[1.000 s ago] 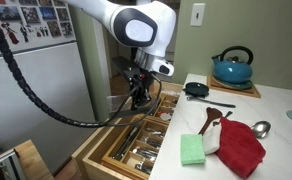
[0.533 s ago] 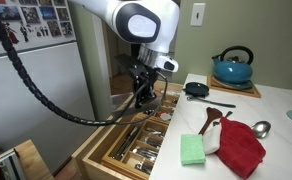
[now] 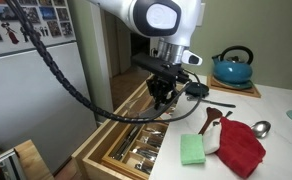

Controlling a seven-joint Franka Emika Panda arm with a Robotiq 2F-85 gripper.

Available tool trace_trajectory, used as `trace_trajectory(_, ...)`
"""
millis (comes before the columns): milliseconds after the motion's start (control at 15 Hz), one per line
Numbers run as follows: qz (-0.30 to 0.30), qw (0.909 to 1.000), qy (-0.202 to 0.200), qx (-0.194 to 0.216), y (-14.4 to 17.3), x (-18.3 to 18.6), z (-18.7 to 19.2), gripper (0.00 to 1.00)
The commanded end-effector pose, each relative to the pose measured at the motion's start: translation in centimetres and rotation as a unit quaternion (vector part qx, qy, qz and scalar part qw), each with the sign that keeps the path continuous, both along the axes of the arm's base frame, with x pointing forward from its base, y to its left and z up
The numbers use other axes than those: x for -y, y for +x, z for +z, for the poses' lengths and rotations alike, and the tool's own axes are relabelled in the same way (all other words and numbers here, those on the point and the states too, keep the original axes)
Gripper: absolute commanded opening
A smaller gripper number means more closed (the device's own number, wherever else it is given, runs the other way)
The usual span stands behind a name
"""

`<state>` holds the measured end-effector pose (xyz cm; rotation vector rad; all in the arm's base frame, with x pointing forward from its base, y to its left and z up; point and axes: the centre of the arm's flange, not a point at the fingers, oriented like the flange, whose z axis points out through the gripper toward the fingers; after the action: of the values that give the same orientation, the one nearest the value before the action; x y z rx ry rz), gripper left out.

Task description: Remove the transparent cutlery holder from the drawer, put it on the countertop and then put the green and white sponges inside it.

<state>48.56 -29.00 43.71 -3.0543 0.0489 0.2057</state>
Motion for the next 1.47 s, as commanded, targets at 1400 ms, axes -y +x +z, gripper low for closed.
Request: trace_trajectory(1400, 0.152, 0.9883, -0.009, 0.008, 10.0, 6.8, -4.8, 0.02)
